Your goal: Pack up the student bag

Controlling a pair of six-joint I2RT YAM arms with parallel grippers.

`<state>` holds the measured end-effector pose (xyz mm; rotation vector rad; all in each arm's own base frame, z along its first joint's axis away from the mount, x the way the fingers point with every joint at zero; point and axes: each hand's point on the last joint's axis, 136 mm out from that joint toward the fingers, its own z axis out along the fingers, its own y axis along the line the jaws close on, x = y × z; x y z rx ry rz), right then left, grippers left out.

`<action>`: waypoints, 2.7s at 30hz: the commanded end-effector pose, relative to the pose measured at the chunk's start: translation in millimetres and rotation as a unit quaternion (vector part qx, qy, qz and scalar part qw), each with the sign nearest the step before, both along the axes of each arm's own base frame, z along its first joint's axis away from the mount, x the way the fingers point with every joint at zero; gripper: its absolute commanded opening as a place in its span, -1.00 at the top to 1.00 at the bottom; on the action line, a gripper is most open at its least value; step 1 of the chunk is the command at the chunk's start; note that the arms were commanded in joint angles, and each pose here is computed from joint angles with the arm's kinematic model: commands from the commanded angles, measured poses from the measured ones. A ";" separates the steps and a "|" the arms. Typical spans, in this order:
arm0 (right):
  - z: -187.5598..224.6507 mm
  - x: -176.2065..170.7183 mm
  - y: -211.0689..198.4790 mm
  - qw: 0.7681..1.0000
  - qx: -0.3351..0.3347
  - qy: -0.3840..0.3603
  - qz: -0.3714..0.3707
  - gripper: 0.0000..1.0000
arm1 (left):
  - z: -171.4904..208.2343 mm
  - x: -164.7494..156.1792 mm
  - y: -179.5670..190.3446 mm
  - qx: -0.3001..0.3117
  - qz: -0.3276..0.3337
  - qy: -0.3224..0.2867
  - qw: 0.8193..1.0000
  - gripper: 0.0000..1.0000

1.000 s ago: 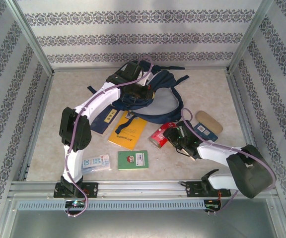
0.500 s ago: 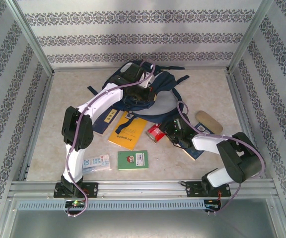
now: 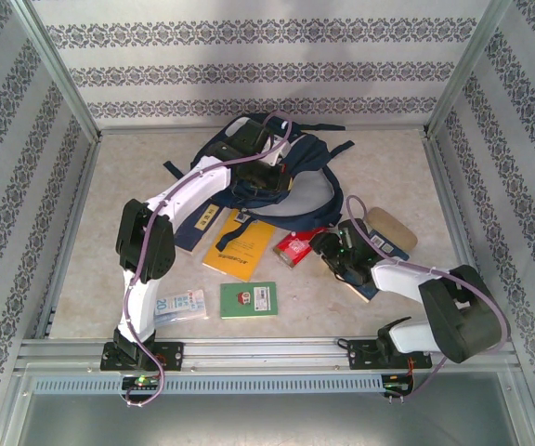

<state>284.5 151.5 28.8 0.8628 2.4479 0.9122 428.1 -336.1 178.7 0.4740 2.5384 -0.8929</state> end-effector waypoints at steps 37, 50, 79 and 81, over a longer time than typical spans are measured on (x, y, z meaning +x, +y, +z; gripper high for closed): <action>41.0 80.7 60.1 0.987 0.114 -0.114 0.016 0.23 | -9.8 -4.5 -6.0 0.001 -0.001 0.026 1.000 1.00; 1.9 62.4 83.1 0.986 0.126 -0.091 0.063 0.50 | -9.4 -3.9 -7.2 -0.004 0.000 0.029 1.000 1.00; 27.3 -32.9 28.2 0.989 0.065 -0.077 0.112 1.00 | 31.3 44.8 64.5 -0.053 0.099 0.007 0.994 1.00; 44.2 -41.8 19.1 0.989 0.059 -0.091 0.105 1.00 | 39.5 44.6 63.0 -0.065 0.093 0.000 0.994 1.00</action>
